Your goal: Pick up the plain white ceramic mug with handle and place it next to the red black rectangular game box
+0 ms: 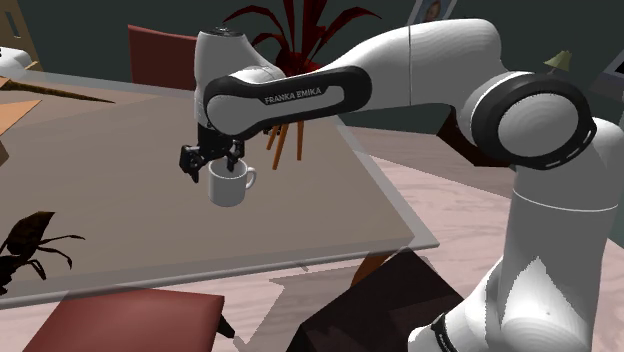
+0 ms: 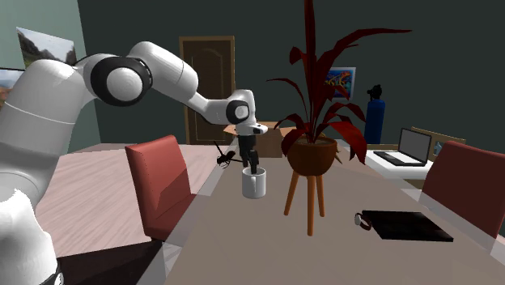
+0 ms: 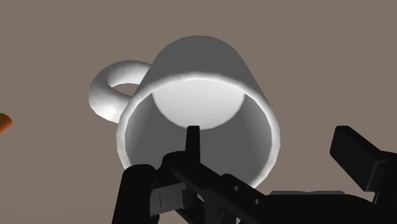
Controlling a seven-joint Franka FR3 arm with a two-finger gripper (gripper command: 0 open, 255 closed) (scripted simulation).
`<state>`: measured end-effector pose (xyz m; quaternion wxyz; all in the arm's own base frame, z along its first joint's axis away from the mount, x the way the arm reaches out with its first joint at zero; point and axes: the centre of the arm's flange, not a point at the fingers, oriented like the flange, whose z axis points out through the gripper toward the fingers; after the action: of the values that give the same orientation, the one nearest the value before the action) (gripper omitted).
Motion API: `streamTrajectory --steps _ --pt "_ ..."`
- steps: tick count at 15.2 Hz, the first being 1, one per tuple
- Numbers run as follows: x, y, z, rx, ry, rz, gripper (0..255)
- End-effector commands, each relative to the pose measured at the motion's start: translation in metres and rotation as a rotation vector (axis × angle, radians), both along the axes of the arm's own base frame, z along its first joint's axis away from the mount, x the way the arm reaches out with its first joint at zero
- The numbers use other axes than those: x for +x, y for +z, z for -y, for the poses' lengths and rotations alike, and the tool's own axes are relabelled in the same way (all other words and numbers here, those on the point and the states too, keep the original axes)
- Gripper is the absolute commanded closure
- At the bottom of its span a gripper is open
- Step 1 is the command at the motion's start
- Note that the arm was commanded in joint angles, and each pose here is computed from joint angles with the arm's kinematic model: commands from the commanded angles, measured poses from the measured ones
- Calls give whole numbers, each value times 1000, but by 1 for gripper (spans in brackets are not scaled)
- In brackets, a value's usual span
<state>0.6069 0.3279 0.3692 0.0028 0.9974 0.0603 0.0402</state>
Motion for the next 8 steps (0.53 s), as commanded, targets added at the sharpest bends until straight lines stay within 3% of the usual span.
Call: streamTrajectory --steps 1,3,8 --pt "1 -9 -1 0 0 1 0" --pt "2 -23 -1 0 0 1 0" --pt "2 -23 -1 0 0 1 0"
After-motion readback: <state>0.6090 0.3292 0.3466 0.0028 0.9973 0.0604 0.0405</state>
